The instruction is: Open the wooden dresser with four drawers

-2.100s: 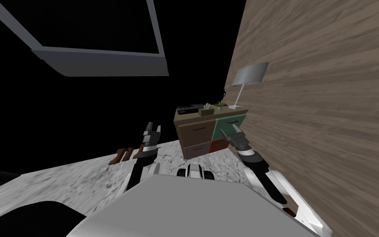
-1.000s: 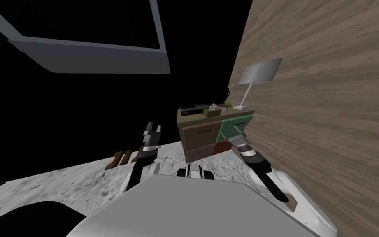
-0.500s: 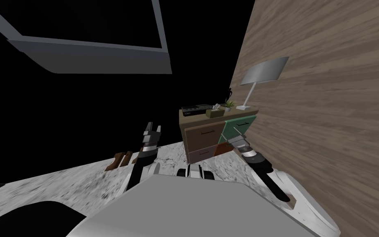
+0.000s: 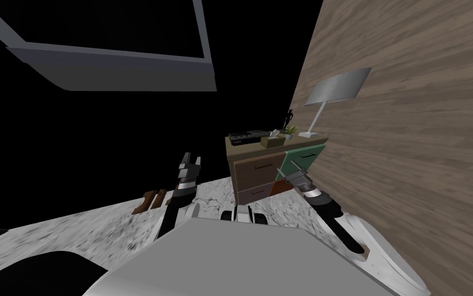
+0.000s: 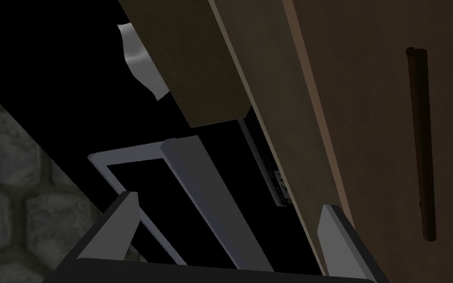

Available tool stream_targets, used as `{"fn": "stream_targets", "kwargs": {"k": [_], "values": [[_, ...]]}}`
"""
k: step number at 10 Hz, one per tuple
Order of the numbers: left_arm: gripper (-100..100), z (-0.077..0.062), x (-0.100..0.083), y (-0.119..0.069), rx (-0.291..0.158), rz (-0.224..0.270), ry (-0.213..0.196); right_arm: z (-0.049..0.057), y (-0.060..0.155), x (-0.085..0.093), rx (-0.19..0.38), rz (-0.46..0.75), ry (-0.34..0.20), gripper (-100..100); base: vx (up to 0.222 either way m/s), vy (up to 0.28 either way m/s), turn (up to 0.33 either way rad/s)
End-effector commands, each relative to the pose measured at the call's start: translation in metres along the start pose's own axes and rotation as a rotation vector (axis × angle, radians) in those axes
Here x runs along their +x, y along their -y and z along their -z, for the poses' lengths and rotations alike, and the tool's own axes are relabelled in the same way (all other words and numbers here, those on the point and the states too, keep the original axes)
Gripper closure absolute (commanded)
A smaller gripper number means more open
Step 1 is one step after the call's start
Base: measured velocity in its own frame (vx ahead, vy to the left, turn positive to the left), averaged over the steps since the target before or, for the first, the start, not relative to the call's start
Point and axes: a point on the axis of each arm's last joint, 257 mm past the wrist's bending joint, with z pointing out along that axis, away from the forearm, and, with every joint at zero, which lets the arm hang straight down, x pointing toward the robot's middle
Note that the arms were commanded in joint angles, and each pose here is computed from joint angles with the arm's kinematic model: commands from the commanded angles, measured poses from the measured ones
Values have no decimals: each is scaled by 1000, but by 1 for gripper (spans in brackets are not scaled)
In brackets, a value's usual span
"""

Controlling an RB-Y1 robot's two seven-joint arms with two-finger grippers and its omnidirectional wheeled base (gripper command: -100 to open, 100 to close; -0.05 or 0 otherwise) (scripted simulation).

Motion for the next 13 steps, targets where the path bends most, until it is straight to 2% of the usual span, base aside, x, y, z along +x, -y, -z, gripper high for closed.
{"fn": "stream_targets", "kwargs": {"k": [1, 2, 5, 8, 10, 11, 13], "values": [[0, 0, 0, 0, 0, 0, 0, 8, -8, 13, -32, 104, -19, -100, 40, 65, 16], [0, 0, 0, 0, 0, 0, 0, 8, -8, 13, -32, 125, -19, -100, 25, 66, 11], [0, 0, 0, 0, 0, 0, 0, 18, -20, 29, -73, 235, -44, -100, 22, 84, 16], [0, 0, 0, 0, 0, 0, 0, 23, -26, 37, -92, 305, -56, -100, 16, 59, 15], [0, 0, 0, 0, 0, 0, 0, 34, -38, 49, -124, 377, -81, -100, 24, 88, 31], [0, 0, 0, 0, 0, 0, 0, 34, -38, 49, -124, 393, -80, -100, 14, 83, 8], [0, 0, 0, 0, 0, 0, 0, 43, -51, 58, -146, 446, -104, -100, 22, 76, 29]]}}
